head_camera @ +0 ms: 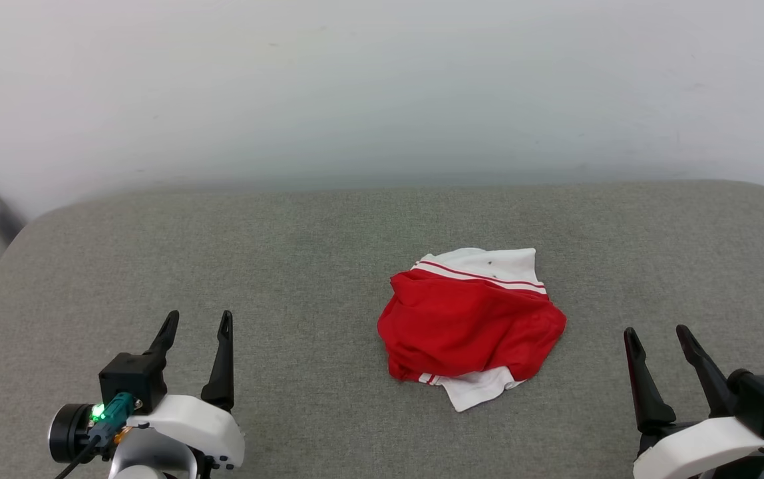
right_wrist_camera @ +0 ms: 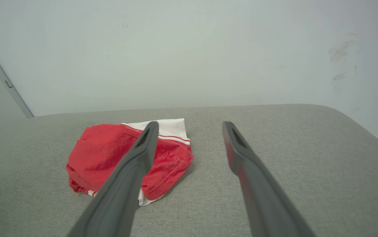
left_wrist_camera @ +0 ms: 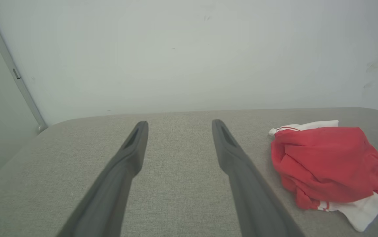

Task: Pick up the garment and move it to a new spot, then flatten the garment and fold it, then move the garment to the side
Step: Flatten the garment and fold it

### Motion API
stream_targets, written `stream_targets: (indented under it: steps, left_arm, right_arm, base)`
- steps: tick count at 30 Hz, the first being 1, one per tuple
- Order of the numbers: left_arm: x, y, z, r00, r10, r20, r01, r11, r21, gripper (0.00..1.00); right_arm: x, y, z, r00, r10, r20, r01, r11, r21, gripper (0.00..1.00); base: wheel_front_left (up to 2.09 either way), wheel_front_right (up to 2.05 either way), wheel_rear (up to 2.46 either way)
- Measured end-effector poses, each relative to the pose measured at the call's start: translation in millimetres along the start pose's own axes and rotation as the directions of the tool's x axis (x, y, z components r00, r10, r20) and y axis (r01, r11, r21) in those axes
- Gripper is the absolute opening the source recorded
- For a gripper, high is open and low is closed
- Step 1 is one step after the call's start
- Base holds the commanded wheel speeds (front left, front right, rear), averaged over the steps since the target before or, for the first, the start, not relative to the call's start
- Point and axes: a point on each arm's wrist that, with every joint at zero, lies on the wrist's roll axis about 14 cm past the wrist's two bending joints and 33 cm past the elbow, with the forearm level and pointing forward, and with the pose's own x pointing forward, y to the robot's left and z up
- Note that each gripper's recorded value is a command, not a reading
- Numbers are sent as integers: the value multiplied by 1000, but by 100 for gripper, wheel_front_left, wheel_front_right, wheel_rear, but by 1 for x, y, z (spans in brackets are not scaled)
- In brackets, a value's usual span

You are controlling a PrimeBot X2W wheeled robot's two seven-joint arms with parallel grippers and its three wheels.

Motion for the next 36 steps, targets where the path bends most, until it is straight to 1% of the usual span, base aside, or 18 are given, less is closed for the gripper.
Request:
stream_targets:
  steps: [8,11,15,18,23,27,32,34,36]
  left_arm:
    - [0,2,-3,1000,5,-11,-5,1000,-8,100]
    - [6,-4,4,1000,-15,10,15,1000,-21,100]
    - [28,-28,27,992,-107,67,109,994,-27,100]
    - [47,-61,45,973,-206,101,211,977,-35,100]
    - [80,-117,70,917,-374,136,381,924,-31,100]
    - [104,-155,68,870,-484,94,488,872,-33,100]
    - [124,-194,40,804,-592,-57,589,805,-71,100]
    - [126,-208,22,763,-629,-151,625,777,-78,100]
    - [122,-221,0,710,-656,-256,657,748,-92,100]
  right_arm:
    - [1,1,-1,1000,3,-2,-3,1000,0,100]
    - [5,2,1,1000,7,2,-7,1000,-2,100]
    - [8,1,0,1000,5,-2,-5,1000,-6,100]
    - [10,-1,-1,1000,0,-5,0,1000,-9,100]
    - [13,-7,-4,1000,-19,-17,19,1000,-16,100]
    - [18,-15,-9,998,-44,-33,43,999,-19,100]
    - [19,-29,-17,995,-86,-55,85,996,-22,100]
    - [18,-35,-21,993,-103,-65,101,995,-25,100]
    - [17,-39,-26,990,-117,-79,115,993,-30,100]
  base:
    - [0,0,0]
    - [0,0,0]
    - [0,0,0]
    - [0,0,0]
    - [0,0,0]
    - [0,0,0]
    - [0,0,0]
    - [0,0,0]
    - [0,0,0]
